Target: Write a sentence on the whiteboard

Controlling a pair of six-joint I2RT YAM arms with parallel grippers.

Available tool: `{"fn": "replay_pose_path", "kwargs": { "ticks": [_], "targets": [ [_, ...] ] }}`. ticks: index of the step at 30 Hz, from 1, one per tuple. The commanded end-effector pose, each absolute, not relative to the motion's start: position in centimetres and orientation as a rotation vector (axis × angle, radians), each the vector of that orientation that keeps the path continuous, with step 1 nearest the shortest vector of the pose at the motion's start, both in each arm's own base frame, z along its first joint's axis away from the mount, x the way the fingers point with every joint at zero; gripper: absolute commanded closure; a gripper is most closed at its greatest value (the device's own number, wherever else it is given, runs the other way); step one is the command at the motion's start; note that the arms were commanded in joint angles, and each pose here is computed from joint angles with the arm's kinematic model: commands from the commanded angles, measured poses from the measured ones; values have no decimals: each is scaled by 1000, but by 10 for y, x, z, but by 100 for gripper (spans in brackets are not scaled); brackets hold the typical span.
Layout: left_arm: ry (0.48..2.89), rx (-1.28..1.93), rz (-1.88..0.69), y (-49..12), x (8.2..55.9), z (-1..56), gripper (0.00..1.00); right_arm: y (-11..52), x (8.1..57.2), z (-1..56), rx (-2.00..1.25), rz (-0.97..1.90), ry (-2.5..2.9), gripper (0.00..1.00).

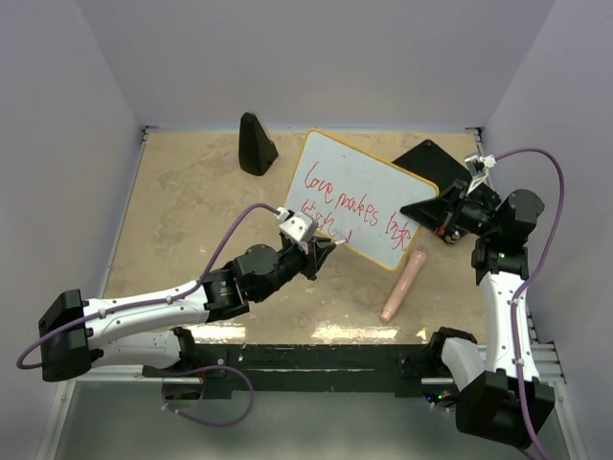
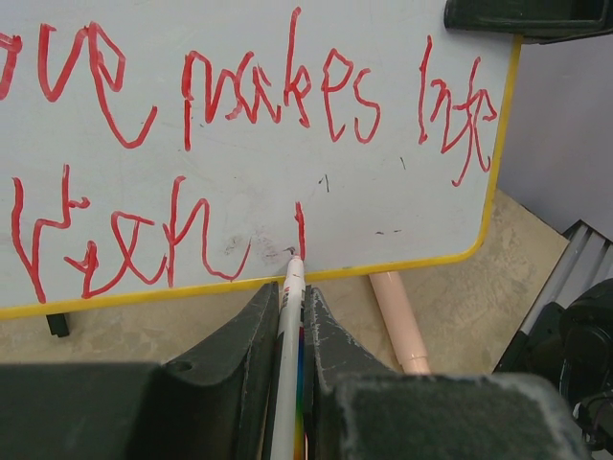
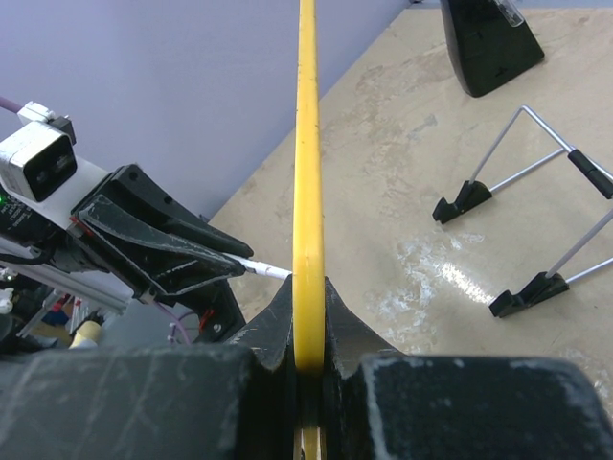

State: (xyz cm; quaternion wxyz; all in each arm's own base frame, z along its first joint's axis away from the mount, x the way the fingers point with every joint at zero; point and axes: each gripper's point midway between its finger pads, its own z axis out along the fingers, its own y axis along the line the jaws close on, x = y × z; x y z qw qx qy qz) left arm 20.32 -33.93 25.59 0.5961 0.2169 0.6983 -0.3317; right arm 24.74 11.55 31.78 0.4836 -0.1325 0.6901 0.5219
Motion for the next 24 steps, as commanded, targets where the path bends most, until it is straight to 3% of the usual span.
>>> {"fn": "replay_pose_path", "kwargs": {
  "ticks": [1,24],
  "targets": [
    [1556,456,-793,-337,205,285,100,117,241,347,-402,1213,1601,100],
    [1509,456,-789,-350,219,301,100,117,242,347,-403,1215,1603,100]
  ]
}}
